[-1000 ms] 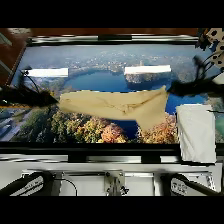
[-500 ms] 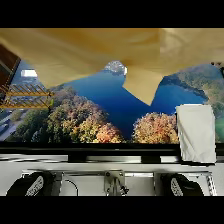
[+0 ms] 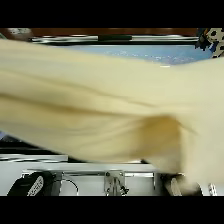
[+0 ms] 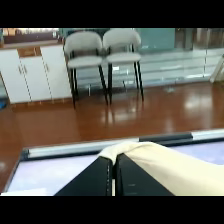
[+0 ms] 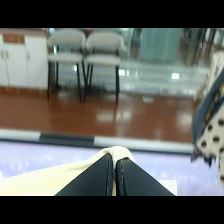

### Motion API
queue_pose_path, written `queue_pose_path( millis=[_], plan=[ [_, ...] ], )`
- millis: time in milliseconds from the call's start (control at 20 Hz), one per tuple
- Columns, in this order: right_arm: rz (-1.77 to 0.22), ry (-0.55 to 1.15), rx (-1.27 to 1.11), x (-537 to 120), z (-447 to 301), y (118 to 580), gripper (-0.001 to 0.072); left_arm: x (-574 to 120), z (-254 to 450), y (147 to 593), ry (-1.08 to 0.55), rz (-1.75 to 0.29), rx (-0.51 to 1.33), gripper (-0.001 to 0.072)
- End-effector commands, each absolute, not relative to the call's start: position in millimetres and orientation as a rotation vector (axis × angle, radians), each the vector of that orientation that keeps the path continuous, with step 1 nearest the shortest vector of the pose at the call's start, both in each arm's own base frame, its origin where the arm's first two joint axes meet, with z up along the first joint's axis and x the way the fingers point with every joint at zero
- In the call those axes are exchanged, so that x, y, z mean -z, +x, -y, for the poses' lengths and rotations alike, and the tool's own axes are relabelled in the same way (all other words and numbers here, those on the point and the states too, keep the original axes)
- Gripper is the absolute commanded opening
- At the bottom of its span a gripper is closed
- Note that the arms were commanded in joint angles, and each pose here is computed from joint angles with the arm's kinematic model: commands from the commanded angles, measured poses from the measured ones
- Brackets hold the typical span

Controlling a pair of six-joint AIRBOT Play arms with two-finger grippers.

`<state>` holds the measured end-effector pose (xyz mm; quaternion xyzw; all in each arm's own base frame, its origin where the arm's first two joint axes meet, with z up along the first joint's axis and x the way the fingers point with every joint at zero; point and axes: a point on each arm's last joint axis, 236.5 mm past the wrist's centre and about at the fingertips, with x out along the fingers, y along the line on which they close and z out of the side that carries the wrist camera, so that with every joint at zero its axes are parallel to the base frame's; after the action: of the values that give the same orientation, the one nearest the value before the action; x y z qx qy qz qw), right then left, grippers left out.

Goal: Fold the shirts.

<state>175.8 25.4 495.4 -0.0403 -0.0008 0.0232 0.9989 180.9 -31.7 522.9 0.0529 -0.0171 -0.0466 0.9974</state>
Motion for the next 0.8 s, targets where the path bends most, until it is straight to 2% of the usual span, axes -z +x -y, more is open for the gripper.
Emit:
queue_pose_path(
  millis=[0, 200, 300, 400, 550, 750],
  plan=[
    [-0.335, -0.054, -0.031, -421, -12, 195, 0.0064, -461, 23, 207, 0.112, -0.184, 0.09, 0.0035],
    [-0.899, 0.057, -0.066, -273, 5, 249, 0.0064, -325, 13, 265, 0.052, -0.561, 0.124, 0.0034],
    [-1.029, 0.146, -0.104, -196, 3, 287, 0.0064, -240, 8, 292, -0.003, -0.783, 0.141, 0.0034],
    [-0.996, 0.252, -0.121, -144, 0, 344, 0.0064, -174, 2, 326, -0.052, -0.926, 0.139, 0.0034],
    [-0.86, 0.402, -0.164, -113, -6, 435, 0.0064, -114, -3, 392, -0.127, -1.012, 0.146, 0.0034],
    [-0.704, 0.276, -0.208, -93, -35, 524, 0.0064, -62, 4, 469, -0.233, -1.052, 0.184, 0.0034]
  ],
)
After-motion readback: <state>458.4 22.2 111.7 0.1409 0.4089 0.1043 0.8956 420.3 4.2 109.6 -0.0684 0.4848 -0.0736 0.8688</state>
